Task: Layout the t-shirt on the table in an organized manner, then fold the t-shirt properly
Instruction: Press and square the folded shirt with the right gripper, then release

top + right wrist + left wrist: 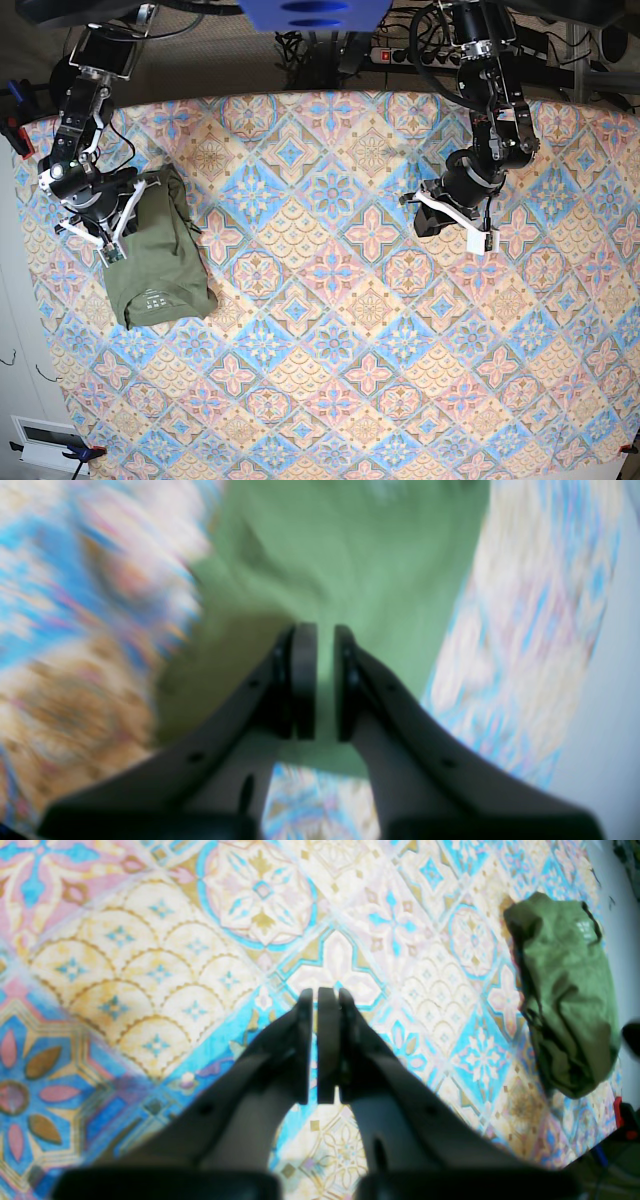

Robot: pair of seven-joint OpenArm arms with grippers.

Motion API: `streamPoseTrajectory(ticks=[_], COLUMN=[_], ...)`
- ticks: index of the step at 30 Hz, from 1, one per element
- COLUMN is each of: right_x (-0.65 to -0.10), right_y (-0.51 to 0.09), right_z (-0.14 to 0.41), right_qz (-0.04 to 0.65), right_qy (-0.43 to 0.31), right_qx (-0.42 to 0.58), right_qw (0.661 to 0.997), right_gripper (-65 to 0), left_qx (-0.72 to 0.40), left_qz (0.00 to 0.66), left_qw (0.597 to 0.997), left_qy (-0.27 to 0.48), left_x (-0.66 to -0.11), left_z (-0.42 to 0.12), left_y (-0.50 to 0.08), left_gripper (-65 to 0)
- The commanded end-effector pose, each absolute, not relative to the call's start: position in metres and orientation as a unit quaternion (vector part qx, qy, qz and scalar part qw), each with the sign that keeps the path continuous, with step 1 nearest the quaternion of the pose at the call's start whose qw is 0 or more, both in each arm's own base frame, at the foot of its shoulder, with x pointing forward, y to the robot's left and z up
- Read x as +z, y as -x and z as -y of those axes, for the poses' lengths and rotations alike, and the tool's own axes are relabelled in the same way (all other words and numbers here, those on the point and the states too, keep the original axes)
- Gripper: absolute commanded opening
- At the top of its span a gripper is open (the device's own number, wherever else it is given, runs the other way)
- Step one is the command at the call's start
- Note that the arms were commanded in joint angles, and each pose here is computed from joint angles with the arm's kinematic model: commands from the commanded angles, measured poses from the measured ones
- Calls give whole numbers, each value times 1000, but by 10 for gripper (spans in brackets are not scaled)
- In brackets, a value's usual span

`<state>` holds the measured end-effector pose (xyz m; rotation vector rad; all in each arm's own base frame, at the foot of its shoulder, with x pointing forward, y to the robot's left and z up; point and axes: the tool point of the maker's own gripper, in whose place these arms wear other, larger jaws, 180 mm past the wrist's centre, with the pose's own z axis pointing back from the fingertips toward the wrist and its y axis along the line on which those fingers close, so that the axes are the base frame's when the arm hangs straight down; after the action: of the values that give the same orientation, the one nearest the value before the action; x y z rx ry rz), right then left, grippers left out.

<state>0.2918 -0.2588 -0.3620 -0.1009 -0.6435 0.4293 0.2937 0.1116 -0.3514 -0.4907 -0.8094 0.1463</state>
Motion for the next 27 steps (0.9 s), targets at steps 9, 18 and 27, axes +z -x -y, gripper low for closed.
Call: streamPoseTrajectory(ticks=[9, 18, 27], right_x=[-417, -392, -365], right_y=[-270, -277, -250], right_z=[235, 235, 237], right_qz=[255, 303, 320], right_qy=[-14, 1, 35], right_qx=[223, 228, 246], right_qw=[941, 925, 914], right_gripper=[-590, -590, -590], left_qx=[67, 67, 68], left_qz=[410, 406, 406], left_qw=[877, 878, 878], left_qy=[242, 244, 244], left_x=[-340, -341, -341], left_z=[-110, -110, -110], left_y=[-301, -299, -299], left_gripper=[-650, -650, -650])
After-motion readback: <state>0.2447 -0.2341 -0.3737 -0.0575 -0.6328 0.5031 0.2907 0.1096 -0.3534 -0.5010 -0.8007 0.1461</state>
